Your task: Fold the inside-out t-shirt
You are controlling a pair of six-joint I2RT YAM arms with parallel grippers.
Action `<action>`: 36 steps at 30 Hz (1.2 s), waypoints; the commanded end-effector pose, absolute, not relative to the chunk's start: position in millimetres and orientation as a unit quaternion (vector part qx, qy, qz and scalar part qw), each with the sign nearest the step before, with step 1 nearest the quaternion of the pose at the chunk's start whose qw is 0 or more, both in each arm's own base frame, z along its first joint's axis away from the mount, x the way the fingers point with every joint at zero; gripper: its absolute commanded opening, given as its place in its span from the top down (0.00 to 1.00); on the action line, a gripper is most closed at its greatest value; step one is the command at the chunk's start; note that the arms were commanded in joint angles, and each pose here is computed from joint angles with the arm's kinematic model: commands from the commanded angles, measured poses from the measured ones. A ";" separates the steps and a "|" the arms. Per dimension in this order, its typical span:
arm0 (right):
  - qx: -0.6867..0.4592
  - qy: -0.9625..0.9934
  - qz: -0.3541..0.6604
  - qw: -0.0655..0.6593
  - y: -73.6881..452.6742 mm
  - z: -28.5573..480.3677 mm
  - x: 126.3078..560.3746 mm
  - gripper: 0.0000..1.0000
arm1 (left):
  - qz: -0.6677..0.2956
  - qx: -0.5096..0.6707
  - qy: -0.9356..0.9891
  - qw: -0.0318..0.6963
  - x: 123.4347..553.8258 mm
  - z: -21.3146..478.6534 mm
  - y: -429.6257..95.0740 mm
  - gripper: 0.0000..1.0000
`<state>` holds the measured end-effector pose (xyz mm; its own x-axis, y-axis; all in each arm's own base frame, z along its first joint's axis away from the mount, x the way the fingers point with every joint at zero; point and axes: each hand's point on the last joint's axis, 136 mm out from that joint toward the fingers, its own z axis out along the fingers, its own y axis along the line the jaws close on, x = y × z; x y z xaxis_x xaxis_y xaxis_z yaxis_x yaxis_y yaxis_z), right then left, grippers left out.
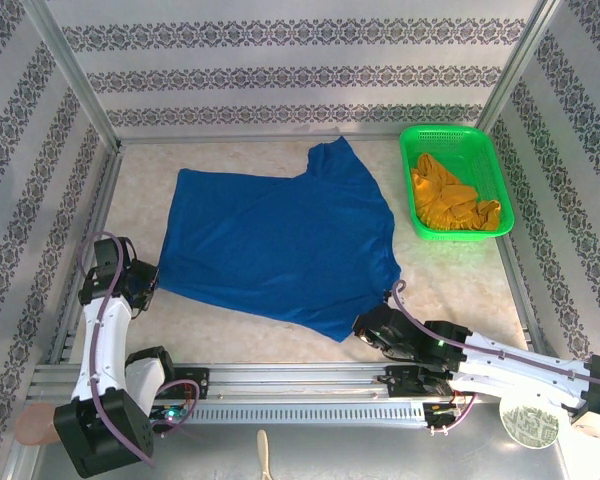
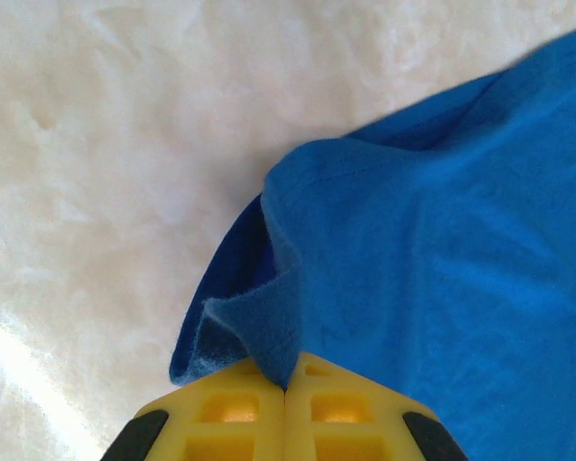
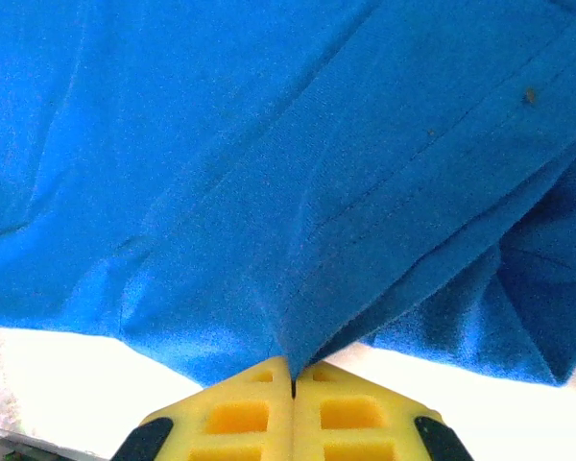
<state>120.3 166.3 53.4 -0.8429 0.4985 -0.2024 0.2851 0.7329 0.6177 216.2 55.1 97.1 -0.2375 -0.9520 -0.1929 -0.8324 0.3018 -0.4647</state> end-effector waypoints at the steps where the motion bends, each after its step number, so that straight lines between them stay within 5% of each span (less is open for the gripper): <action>1: 0.210 0.913 0.293 0.194 164.6 64.0 124.7 1.00 | -0.146 -0.570 0.783 0.201 207.9 96.1 46.9 1.00; 14: 0.173 0.888 0.320 0.282 169.0 156.9 156.8 1.00 | -0.193 -0.498 0.799 0.276 234.4 145.4 41.1 1.00; 36: 0.149 0.900 0.280 0.298 150.0 205.2 246.2 1.00 | -0.192 -0.484 0.810 0.270 302.8 130.6 64.6 1.00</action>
<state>236.4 139.9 190.7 -0.7571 0.4982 -0.4227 0.1928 0.7885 0.5840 282.7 52.9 118.8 -0.3794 -0.9067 -0.1844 -0.7258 0.4153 -0.5484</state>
